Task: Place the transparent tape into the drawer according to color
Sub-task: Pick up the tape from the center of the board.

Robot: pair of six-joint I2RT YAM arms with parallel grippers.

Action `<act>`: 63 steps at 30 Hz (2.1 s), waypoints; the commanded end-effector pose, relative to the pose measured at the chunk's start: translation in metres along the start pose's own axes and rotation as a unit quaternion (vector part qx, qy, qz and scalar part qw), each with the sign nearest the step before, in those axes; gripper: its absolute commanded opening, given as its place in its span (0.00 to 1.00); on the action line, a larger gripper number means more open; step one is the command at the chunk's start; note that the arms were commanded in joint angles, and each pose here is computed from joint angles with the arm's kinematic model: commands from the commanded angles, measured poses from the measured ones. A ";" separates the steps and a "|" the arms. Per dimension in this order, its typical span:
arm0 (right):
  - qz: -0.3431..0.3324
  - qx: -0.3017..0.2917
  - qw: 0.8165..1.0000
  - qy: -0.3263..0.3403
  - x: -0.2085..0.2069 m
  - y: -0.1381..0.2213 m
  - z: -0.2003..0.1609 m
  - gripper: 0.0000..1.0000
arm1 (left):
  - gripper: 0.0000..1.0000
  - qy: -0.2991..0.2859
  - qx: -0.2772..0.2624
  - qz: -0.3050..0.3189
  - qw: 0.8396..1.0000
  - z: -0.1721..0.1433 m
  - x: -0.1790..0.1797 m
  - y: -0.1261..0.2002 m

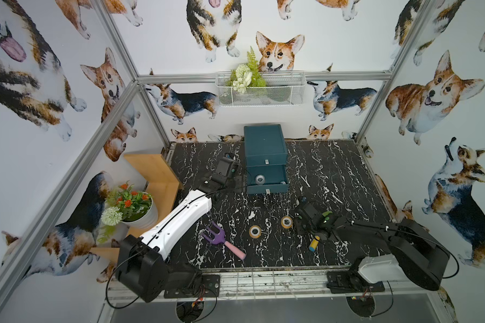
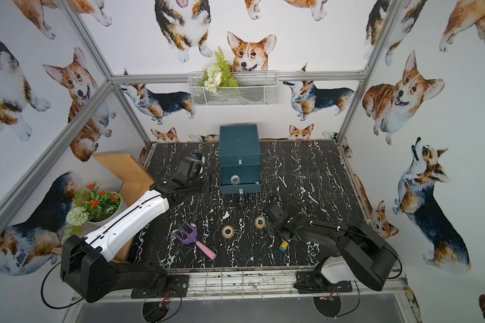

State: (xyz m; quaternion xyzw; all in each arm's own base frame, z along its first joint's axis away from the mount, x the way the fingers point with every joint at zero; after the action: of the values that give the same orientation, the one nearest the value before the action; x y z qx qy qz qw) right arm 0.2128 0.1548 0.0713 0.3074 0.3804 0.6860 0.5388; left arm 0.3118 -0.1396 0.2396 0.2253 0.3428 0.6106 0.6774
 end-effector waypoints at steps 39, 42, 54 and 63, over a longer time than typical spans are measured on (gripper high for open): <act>-0.022 0.061 0.998 0.009 -0.009 -0.016 -0.009 0.56 | 0.78 -0.003 0.008 -0.014 1.000 -0.002 -0.001 -0.005; -0.023 0.070 0.997 0.009 -0.008 -0.017 -0.011 0.55 | 0.78 -0.004 0.007 -0.015 1.000 -0.001 -0.001 -0.005; -0.020 0.083 0.996 -0.002 -0.006 -0.017 -0.021 0.50 | 0.78 -0.003 0.008 -0.019 1.000 -0.001 -0.002 -0.006; -0.013 0.053 0.998 -0.009 -0.002 -0.005 -0.004 0.46 | 0.79 -0.004 0.007 -0.019 1.000 -0.001 -0.002 -0.004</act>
State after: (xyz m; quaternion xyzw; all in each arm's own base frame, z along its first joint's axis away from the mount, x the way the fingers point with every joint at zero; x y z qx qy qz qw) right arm 0.2307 0.1572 0.0702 0.3021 0.3769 0.6729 0.5603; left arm 0.3129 -0.1420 0.2333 0.2288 0.3566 0.5955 0.6826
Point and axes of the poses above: each gripper's point midway between its finger pads, its own y axis back along the fingers, its own x axis along the line the jaws close on, z = x × y, the point moved 6 cm from there along y, back along the fingers, and after that the axes turned 6 degrees about y, right-handed, at the moved point
